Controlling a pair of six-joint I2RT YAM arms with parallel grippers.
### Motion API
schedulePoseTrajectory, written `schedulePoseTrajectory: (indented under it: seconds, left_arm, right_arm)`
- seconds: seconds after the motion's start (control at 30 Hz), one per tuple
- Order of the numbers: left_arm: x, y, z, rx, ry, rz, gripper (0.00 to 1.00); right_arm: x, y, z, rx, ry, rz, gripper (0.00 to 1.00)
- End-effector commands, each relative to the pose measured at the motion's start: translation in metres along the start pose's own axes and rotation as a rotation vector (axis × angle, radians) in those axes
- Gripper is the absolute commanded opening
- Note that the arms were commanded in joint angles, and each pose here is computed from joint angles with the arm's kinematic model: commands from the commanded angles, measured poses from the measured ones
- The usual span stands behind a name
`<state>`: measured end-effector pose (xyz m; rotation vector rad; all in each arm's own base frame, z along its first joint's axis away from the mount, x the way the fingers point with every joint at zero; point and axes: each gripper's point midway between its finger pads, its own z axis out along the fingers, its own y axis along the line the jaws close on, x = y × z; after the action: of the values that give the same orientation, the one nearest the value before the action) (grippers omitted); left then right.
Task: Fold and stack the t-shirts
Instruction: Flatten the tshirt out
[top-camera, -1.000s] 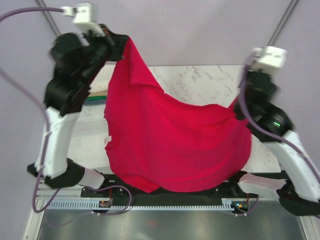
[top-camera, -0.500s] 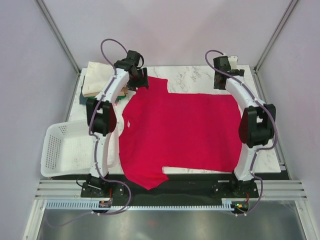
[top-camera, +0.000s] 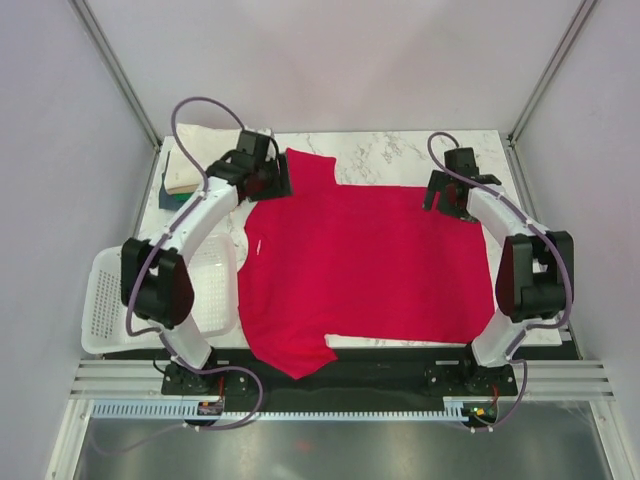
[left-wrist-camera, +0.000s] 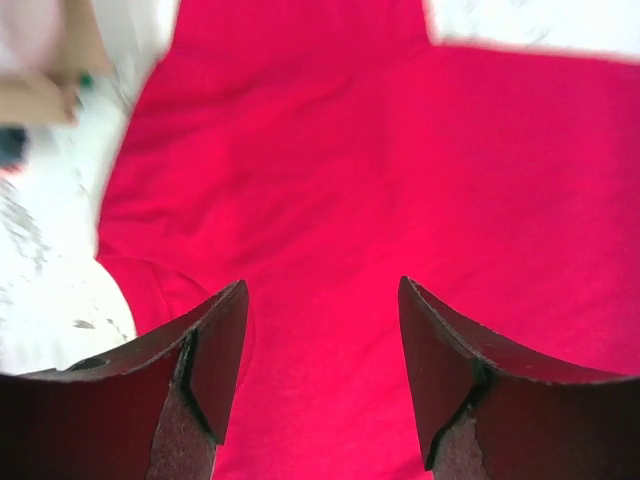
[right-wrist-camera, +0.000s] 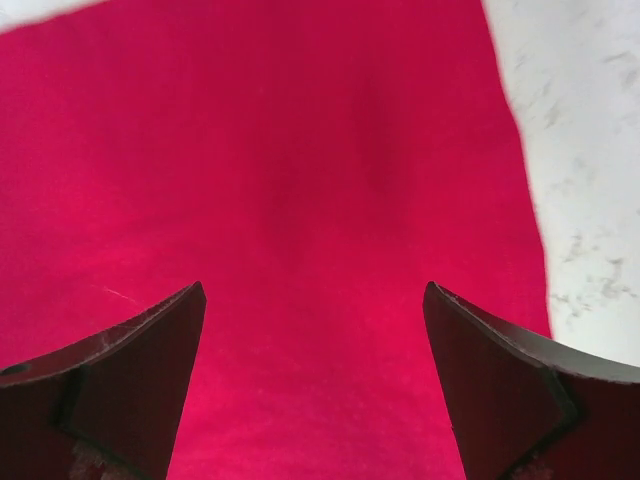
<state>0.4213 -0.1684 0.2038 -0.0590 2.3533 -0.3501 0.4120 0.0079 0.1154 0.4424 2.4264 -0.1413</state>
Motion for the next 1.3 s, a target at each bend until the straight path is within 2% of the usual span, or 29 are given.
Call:
schedulePoseTrajectory:
  seconds: [0.0,0.23,0.3,0.33,0.37,0.43,0.47,0.5,0.57,0.63,0.67,0.7,0.73,0.77,0.8,0.93,1.0,1.03,1.1,1.13,1.17,1.2,1.23,1.27]
  left_arm:
    - [0.043,0.01,0.051,-0.032,0.085,-0.047,0.68]
    - [0.073,0.023,0.12,-0.093,0.184,-0.065,0.66]
    - [0.066,0.02,0.133,-0.094,0.179,-0.068,0.66]
    - [0.074,0.022,0.145,-0.102,0.203,-0.07,0.66]
    - [0.067,0.018,0.15,-0.094,0.192,-0.076,0.66]
    - [0.065,0.016,0.16,-0.093,0.195,-0.081,0.66]
    - [0.072,0.018,0.172,-0.099,0.215,-0.082,0.66]
    - [0.06,0.013,0.175,-0.084,0.196,-0.086,0.66]
    - [0.063,0.012,0.197,-0.086,0.212,-0.088,0.66]
    - [0.044,0.003,0.199,-0.067,0.18,-0.084,0.66]
    - [0.038,0.001,0.202,-0.063,0.175,-0.071,0.66]
    - [0.017,-0.006,0.213,-0.048,0.131,-0.063,0.66]
    - [0.012,-0.007,0.212,-0.053,0.144,-0.055,0.66]
    - [-0.028,-0.023,0.206,-0.014,0.058,-0.043,0.66]
    - [-0.029,-0.022,0.214,-0.013,0.058,-0.039,0.67]
    - [-0.081,-0.052,0.172,0.089,-0.046,-0.04,0.69]
    - [-0.084,-0.062,0.148,0.094,-0.056,-0.009,0.69]
    - [-0.104,-0.074,0.109,0.118,-0.113,0.005,0.7]
    - [-0.084,-0.084,0.081,0.113,-0.082,0.049,0.7]
    - [-0.102,-0.091,0.031,0.125,-0.155,0.057,0.7]
    - [-0.071,-0.084,0.031,0.097,-0.093,0.071,0.7]
    - [-0.054,-0.092,0.017,0.088,-0.082,0.096,0.7]
    - [-0.043,-0.093,-0.001,0.084,-0.081,0.09,0.7]
    - [-0.014,-0.083,-0.021,0.067,-0.049,0.086,0.7]
  right_arm:
    - [0.01,0.014,0.022,-0.093,0.061,0.05,0.98]
    - [0.02,0.008,0.079,-0.052,0.156,0.078,0.97]
    - [0.013,0.004,0.092,-0.033,0.157,0.096,0.97]
    - [0.022,0.004,0.105,-0.021,0.19,0.092,0.97]
    - [0.01,-0.006,0.113,-0.007,0.177,0.119,0.96]
    - [0.019,-0.011,0.132,0.016,0.215,0.127,0.96]
    - [0.007,-0.013,0.138,0.018,0.199,0.142,0.95]
    - [0.005,-0.013,0.143,0.011,0.204,0.153,0.95]
    - [-0.011,-0.013,0.16,0.004,0.196,0.188,0.94]
    - [-0.009,-0.011,0.168,-0.008,0.21,0.193,0.94]
    - [-0.029,-0.007,0.17,-0.025,0.175,0.203,0.94]
    - [-0.032,-0.005,0.171,-0.032,0.181,0.203,0.94]
    - [-0.048,0.0,0.175,-0.047,0.152,0.206,0.94]
    - [-0.055,0.002,0.176,-0.053,0.146,0.205,0.94]
    - [-0.055,0.002,0.176,-0.051,0.158,0.207,0.94]
    - [-0.085,0.011,0.15,-0.103,0.12,0.216,0.93]
    - [-0.095,0.012,0.131,-0.12,0.088,0.216,0.95]
    - [-0.103,0.011,0.111,-0.134,0.062,0.216,0.95]
    - [-0.112,0.009,0.087,-0.147,0.034,0.214,0.98]
    - [-0.12,0.007,0.065,-0.158,0.003,0.21,0.98]
    - [-0.123,0.006,0.053,-0.161,-0.011,0.208,0.98]
    - [-0.132,0.002,0.028,-0.168,-0.043,0.203,0.98]
    - [-0.124,-0.002,0.02,-0.157,-0.035,0.194,0.98]
    - [-0.123,-0.005,0.01,-0.153,-0.043,0.187,0.98]
